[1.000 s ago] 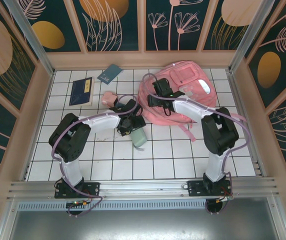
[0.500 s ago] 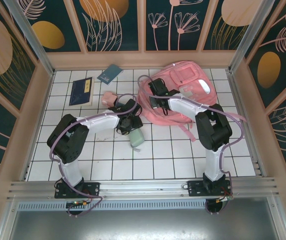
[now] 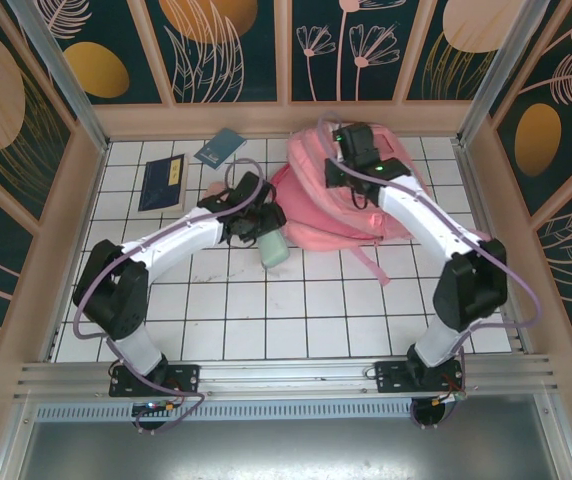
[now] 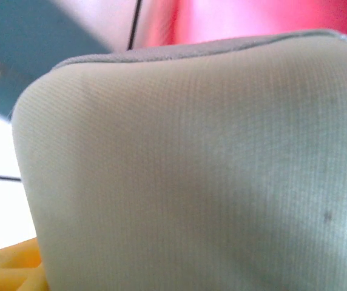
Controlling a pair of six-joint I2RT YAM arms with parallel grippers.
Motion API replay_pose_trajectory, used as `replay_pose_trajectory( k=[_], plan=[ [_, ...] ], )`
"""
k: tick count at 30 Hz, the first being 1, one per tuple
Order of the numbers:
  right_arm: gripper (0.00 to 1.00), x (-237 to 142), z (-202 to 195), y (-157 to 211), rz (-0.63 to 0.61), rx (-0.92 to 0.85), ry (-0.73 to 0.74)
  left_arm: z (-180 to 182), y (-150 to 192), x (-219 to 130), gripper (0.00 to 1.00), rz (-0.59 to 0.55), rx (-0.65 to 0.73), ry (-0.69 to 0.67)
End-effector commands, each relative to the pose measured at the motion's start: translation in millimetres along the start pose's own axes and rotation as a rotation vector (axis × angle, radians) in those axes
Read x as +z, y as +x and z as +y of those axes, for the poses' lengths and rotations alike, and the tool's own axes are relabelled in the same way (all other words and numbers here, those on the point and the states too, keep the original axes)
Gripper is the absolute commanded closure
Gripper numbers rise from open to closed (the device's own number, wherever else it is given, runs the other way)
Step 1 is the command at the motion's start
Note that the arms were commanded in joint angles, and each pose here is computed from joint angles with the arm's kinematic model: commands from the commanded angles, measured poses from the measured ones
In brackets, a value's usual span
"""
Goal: Pack the student bag
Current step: Open the student bag at the top-right of the table, then place the pencil pouch in the student bag.
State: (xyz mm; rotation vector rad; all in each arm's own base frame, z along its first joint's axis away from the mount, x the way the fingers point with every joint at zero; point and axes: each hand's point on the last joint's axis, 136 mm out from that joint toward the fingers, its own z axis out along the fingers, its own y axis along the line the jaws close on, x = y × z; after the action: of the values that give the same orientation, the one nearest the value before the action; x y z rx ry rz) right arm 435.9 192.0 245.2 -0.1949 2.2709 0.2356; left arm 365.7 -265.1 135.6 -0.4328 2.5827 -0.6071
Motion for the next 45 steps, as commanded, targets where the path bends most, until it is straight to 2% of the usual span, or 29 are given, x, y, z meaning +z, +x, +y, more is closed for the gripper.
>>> replay_pose_trajectory(
  k=[1, 7, 12, 18, 23, 25, 26, 29, 33, 37, 45],
  plan=[
    [1.0, -53.5, 15.7, -50.4, -0.147, 0.063, -0.179, -33.7, -30.8, -1.3, 0.51, -0.036, 0.033, 0.093],
    [1.0, -72.7, 9.2, -57.2, -0.176, 0.1, -0.251, -89.3, -60.4, 23.7, 0.51, -0.047, 0.041, 0.226],
    [1.0, -74.5, 5.3, -58.2, -0.173, 0.12, -0.258, -127.6, -66.5, 59.4, 0.52, 0.003, 0.021, 0.332],
    [1.0, -72.5, 2.2, -56.9, -0.171, 0.132, -0.259, -144.0, -53.0, 101.8, 0.5, 0.058, -0.002, 0.328],
    [1.0, -67.2, 0.3, -53.3, -0.162, 0.139, -0.259, -141.3, -31.9, 134.4, 0.48, 0.119, -0.035, 0.294],
    [1.0, -65.0, -1.1, -52.4, -0.158, 0.14, -0.256, -142.0, -23.4, 139.9, 0.42, 0.136, -0.042, 0.292],
    [1.0, -64.7, -1.0, -51.9, -0.157, 0.14, -0.256, -139.5, -21.1, 142.2, 0.35, 0.142, -0.049, 0.284],
    [1.0, -60.9, -3.6, -49.2, -0.15, 0.142, -0.248, -135.4, -22.8, 138.6, 0.18, 0.132, -0.051, 0.266],
    [1.0, -56.4, -7.5, -45.0, -0.14, 0.147, -0.239, -136.5, -31.5, 123.0, 0.08, 0.099, -0.041, 0.269],
    [1.0, -51.8, -10.4, -41.5, -0.132, 0.154, -0.235, -139.9, -42.7, 105.1, 0.02, 0.078, -0.051, 0.298],
    [1.0, -40.6, -11.9, -32.8, -0.108, 0.159, -0.236, -127.9, -66.2, 61.3, 0.01, 0.019, -0.074, 0.302]
  ],
)
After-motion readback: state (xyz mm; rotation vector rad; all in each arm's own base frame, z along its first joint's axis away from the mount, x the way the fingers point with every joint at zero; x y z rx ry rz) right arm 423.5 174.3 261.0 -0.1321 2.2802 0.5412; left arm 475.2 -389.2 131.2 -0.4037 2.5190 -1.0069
